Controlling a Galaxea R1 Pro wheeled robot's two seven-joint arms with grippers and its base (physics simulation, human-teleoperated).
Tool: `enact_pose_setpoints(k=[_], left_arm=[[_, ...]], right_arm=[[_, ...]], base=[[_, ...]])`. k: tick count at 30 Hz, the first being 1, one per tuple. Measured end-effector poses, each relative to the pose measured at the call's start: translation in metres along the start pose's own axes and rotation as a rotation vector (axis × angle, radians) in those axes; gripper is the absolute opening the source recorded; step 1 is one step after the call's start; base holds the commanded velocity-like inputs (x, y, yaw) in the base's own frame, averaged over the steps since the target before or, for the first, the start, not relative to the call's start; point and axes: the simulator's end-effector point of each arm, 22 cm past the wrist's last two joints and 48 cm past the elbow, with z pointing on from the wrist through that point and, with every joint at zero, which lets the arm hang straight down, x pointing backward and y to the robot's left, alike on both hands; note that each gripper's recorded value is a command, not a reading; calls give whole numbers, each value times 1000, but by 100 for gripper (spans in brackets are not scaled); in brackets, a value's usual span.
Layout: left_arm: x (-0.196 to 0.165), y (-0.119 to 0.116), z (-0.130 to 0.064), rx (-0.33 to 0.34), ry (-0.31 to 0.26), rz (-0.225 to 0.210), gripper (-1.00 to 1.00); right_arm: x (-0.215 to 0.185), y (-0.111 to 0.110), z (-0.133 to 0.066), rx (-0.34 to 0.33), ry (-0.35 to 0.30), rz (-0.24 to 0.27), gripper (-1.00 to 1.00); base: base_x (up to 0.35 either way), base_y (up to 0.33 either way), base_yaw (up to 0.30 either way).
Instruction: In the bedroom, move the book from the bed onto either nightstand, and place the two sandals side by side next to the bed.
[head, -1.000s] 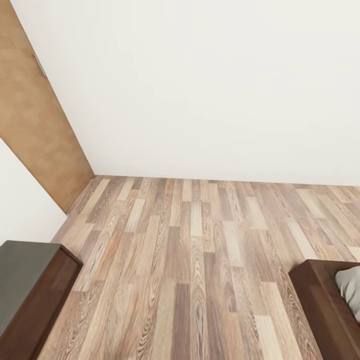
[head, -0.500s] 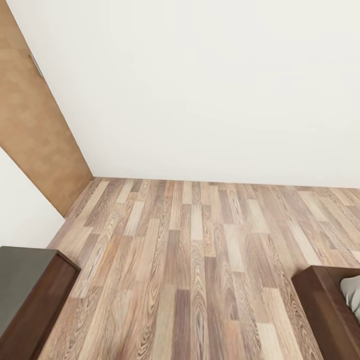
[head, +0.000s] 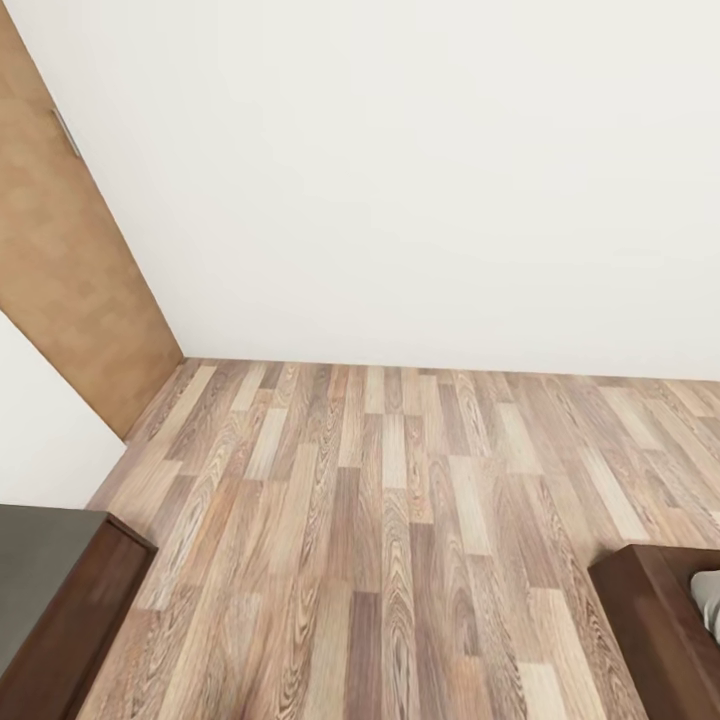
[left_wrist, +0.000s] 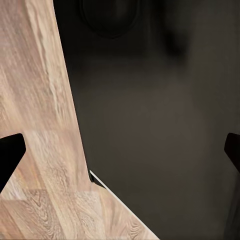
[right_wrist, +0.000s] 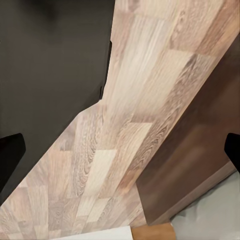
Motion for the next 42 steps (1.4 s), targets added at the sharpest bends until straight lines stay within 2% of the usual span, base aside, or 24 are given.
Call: enact_pose_setpoints(k=[42], left_arm=[[0,0,0,0,0,0,100]], right_arm=[[0,0,0,0,0,0,100]], base=[[107,0,0]])
